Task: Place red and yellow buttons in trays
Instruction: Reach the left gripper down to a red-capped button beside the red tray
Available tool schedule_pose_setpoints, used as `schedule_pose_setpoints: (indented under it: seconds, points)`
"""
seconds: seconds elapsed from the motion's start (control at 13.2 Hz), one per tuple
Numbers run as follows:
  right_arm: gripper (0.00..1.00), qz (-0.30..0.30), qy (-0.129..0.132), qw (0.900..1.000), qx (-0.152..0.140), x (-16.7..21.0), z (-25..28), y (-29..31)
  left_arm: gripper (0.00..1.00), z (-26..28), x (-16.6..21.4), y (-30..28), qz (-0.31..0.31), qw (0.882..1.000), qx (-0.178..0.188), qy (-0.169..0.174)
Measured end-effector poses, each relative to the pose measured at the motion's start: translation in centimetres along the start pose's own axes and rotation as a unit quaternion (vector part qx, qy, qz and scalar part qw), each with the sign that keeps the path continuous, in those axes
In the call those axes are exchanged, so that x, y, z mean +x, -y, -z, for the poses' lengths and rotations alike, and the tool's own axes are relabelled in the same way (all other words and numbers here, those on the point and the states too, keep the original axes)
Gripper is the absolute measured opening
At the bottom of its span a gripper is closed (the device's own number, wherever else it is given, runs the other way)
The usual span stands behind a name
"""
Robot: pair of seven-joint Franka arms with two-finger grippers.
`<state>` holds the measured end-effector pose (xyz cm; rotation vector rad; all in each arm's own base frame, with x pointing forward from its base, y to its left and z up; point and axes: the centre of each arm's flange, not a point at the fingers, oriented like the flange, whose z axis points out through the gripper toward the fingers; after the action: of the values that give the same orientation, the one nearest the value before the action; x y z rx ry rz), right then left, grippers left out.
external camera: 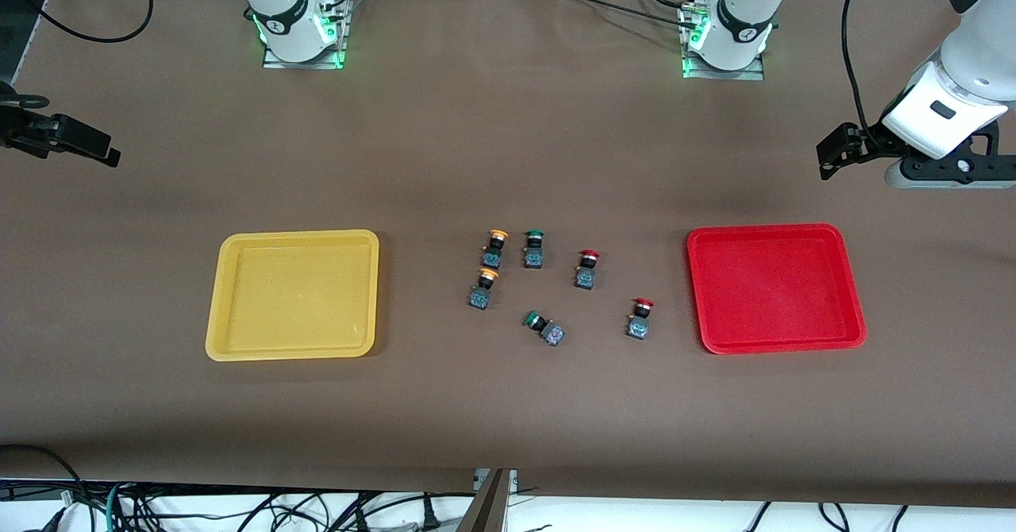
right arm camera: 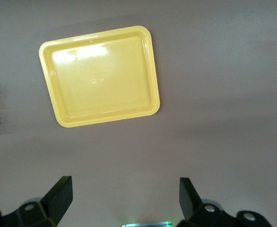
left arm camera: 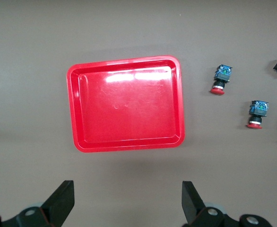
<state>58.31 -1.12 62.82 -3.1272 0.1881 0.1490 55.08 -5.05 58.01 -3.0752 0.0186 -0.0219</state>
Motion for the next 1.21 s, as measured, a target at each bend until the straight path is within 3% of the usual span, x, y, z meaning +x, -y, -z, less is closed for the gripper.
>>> schedule_pose_setpoints:
  seconds: [0.53, 0.75, 0.98, 1.21]
  points:
    - [1.00, 0.000, 0.000, 1.000, 0.000, 0.0, 0.0, 0.0, 1.00, -0.5, 0.0, 0.0, 0.000, 1.000, 0.001, 0.011]
    - [1.00, 0.000, 0.000, 1.000, 0.000, 0.0, 0.0, 0.0, 1.00, -2.3, -0.5, 0.0, -0.001, 0.998, 0.006, 0.064]
    - [1.00, 0.000, 0.000, 1.000, 0.000, 0.0, 0.0, 0.0, 1.00, -7.7, 0.6, -0.5, -0.006, 0.991, 0.009, 0.133]
    - [1.00, 0.000, 0.001, 1.000, 0.000, 0.1, -0.1, 0.0, 1.00, -14.5, 4.3, -3.0, -0.014, 0.990, -0.022, 0.141]
